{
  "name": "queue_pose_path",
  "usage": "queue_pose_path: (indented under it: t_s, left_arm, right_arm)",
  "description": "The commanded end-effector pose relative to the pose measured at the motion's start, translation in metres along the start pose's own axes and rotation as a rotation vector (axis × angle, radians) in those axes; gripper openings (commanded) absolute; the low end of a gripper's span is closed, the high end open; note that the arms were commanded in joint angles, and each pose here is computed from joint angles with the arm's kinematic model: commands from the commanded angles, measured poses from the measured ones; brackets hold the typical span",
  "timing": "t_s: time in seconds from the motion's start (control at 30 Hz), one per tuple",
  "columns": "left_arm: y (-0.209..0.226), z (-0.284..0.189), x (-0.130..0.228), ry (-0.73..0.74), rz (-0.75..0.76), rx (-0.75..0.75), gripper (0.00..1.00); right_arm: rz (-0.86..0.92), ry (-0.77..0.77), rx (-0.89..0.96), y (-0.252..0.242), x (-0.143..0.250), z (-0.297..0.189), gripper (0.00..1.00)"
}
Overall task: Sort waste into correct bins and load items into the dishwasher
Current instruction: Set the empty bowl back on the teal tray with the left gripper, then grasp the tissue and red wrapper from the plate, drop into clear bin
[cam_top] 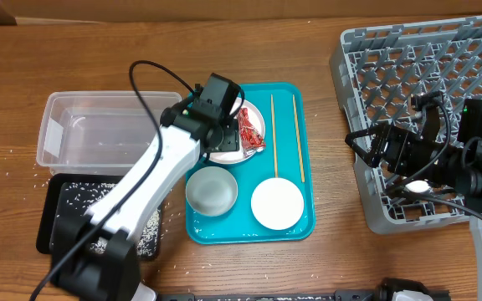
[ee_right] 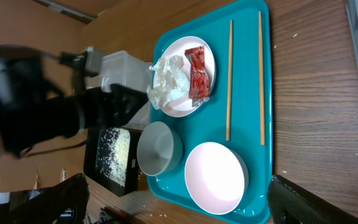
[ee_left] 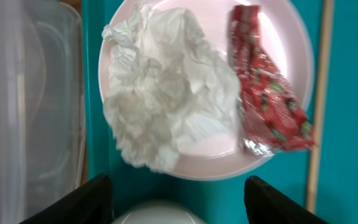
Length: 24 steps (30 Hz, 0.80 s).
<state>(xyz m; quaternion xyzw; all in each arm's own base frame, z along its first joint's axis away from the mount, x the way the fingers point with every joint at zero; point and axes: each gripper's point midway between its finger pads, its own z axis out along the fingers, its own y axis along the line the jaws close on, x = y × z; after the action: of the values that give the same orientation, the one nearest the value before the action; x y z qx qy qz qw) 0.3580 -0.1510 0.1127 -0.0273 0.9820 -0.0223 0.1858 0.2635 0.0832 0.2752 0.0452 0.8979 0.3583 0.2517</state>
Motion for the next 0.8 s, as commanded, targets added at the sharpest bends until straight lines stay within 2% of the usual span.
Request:
queue_pose_path:
  t_s: [0.0, 0.13, 0.27, 0.3, 0.33, 0.4, 0.47, 0.57, 0.67, 0.73, 0.77]
  left_arm:
    - [-0.004, 0.034, 0.0, 0.034, 0.066, -0.01, 0.7]
    - [-0.003, 0.066, -0.003, 0.033, 0.099, -0.05, 0.72]
    - [0.004, 0.093, 0.006, 0.075, 0.121, -0.104, 0.65]
    - [0.005, 0.096, 0.008, 0.083, 0.122, -0.112, 0.6]
    - [0.008, 0.104, 0.014, 0.104, 0.127, -0.128, 0.48]
    - [0.01, 0.107, 0.018, 0.12, 0.13, -0.135, 0.32]
    - [0.01, 0.107, 0.02, 0.132, 0.132, -0.135, 0.06]
    - [0.008, 0.1, 0.019, 0.148, 0.132, -0.127, 0.04]
    - [0.004, 0.075, 0.003, 0.128, 0.105, -0.126, 0.04]
    - [0.001, 0.049, -0.012, 0.098, 0.069, -0.117, 0.04]
    - [0.001, 0.02, -0.028, 0.06, 0.048, -0.102, 0.04]
  right_arm:
    - [-0.02, -0.016, -0.007, 0.006, -0.004, -0.004, 0.93]
    - [-0.019, -0.016, -0.007, 0.006, -0.004, -0.004, 0.93]
    - [-0.015, -0.011, -0.007, 0.006, -0.003, -0.004, 0.94]
    - [-0.014, -0.01, -0.006, 0.006, -0.002, -0.004, 0.93]
    - [-0.014, -0.01, -0.006, 0.006, -0.002, -0.004, 0.93]
    - [-0.013, -0.01, -0.006, 0.006, -0.002, -0.004, 0.93]
    - [-0.011, -0.007, -0.006, 0.006, -0.001, -0.004, 0.93]
    - [-0.005, -0.001, -0.004, 0.005, 0.0, -0.004, 0.93]
    - [-0.004, 0.0, -0.004, 0.005, 0.001, -0.004, 0.93]
    - [-0.004, 0.0, -0.004, 0.005, 0.001, -0.004, 0.93]
    - [-0.004, 0.0, -0.004, 0.005, 0.001, -0.004, 0.93]
